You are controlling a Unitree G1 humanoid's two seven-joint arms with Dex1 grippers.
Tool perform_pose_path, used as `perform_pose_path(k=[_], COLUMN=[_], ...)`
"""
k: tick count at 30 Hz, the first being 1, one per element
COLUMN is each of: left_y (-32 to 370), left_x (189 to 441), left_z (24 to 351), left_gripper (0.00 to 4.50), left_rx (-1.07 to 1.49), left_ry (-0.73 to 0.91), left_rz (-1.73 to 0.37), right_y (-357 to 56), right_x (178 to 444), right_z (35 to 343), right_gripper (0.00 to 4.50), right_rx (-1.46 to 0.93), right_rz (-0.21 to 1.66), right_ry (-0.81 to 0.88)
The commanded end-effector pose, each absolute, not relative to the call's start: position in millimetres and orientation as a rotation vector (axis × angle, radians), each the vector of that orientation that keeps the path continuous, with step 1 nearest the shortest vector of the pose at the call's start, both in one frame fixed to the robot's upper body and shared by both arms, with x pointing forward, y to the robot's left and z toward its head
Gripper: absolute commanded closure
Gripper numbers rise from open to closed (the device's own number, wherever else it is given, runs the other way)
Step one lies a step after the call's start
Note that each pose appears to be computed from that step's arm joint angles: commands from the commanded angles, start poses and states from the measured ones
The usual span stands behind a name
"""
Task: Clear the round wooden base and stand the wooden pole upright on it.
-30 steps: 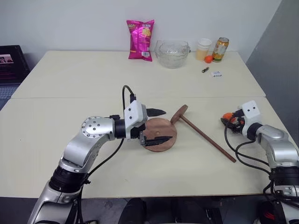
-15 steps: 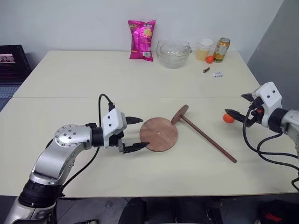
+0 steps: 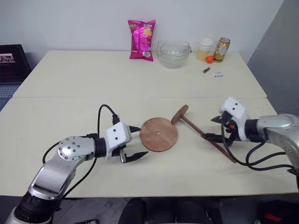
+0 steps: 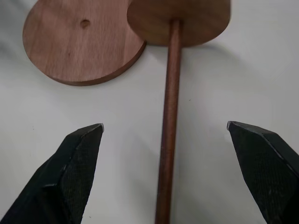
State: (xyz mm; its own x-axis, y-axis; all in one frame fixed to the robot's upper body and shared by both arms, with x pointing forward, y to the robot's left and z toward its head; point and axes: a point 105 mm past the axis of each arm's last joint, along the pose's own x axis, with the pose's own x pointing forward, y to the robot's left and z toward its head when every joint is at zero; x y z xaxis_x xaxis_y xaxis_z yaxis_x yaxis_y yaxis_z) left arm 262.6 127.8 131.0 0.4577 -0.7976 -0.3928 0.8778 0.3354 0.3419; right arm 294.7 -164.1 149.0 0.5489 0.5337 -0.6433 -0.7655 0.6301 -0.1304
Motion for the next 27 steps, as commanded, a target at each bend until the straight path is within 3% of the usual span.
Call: perform_pose_path(k=[1,20,27], left_y=[122.6,121.4,122.0], left_x=[259.2,256.8,256.0], left_z=[134.2,129.1,124.2], left_gripper=[0.00,0.00,0.00], left_rx=[0.578,0.582,0.594], left_ry=[0.138,0.144,0.151], left_rz=[-1.100,-1.079,-1.072], right_y=[-163.4,-151.4,-149.1], right_x=[302.0,320.6,320.2], right_z=[149.9,128.8,128.1], right_gripper=[0.04,0.04,1.76], right_rx=[-0.487,-0.356,-0.347], right_rz=[0.710,0.596,0.601], right_ry=[0.620,0.882,0.925])
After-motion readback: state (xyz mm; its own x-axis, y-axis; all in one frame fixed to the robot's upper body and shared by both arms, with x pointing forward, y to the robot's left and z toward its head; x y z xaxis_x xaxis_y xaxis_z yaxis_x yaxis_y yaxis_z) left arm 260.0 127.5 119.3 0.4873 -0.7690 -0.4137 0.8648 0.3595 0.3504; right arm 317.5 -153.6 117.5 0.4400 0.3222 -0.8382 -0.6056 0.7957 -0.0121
